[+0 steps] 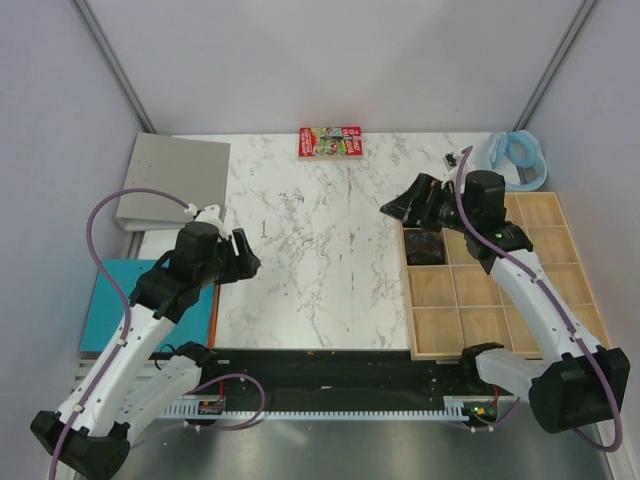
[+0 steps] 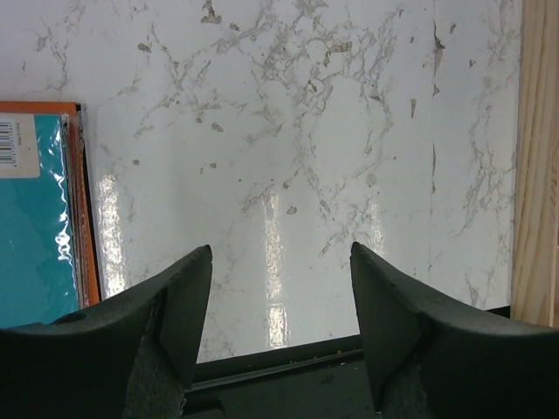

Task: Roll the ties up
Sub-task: Reset both arms

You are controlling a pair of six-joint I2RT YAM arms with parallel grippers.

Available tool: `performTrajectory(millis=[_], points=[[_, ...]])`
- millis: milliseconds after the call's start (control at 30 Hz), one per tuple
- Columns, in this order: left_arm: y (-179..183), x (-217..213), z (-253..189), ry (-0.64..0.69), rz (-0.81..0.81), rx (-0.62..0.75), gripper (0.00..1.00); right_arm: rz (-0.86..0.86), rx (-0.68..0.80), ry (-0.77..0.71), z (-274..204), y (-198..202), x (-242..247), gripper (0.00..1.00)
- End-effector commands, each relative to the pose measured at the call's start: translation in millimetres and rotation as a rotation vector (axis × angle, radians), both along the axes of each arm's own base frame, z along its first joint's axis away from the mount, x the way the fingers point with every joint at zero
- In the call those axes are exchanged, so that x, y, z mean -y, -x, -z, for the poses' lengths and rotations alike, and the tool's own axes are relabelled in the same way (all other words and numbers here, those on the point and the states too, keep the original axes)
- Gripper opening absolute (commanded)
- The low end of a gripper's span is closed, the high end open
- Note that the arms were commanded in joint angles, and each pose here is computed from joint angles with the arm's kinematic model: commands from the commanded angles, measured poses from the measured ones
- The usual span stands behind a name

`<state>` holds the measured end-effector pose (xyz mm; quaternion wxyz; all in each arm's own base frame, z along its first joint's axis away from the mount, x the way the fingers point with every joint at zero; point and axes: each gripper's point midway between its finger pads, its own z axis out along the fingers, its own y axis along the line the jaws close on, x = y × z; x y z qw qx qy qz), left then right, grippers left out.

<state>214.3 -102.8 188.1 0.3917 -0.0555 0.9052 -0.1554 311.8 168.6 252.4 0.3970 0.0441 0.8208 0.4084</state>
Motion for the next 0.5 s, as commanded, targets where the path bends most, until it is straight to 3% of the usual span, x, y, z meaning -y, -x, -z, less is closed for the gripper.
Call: performTrajectory(millis=[0, 267, 467], points=[[-10, 0, -2, -0.015, 0.008, 0.037, 0.72, -0.02, 0.065, 0.092, 5, 1, -17, 0.98], [-9, 5, -6, -0.004, 0.039, 0.049, 0.72, -0.078, 0.132, 0.298, 29, 32, -76, 0.98], [-9, 3, -5, -0.01, 0.033, 0.052, 0.72, -0.124, 0.212, 0.354, 44, 66, -111, 0.98]])
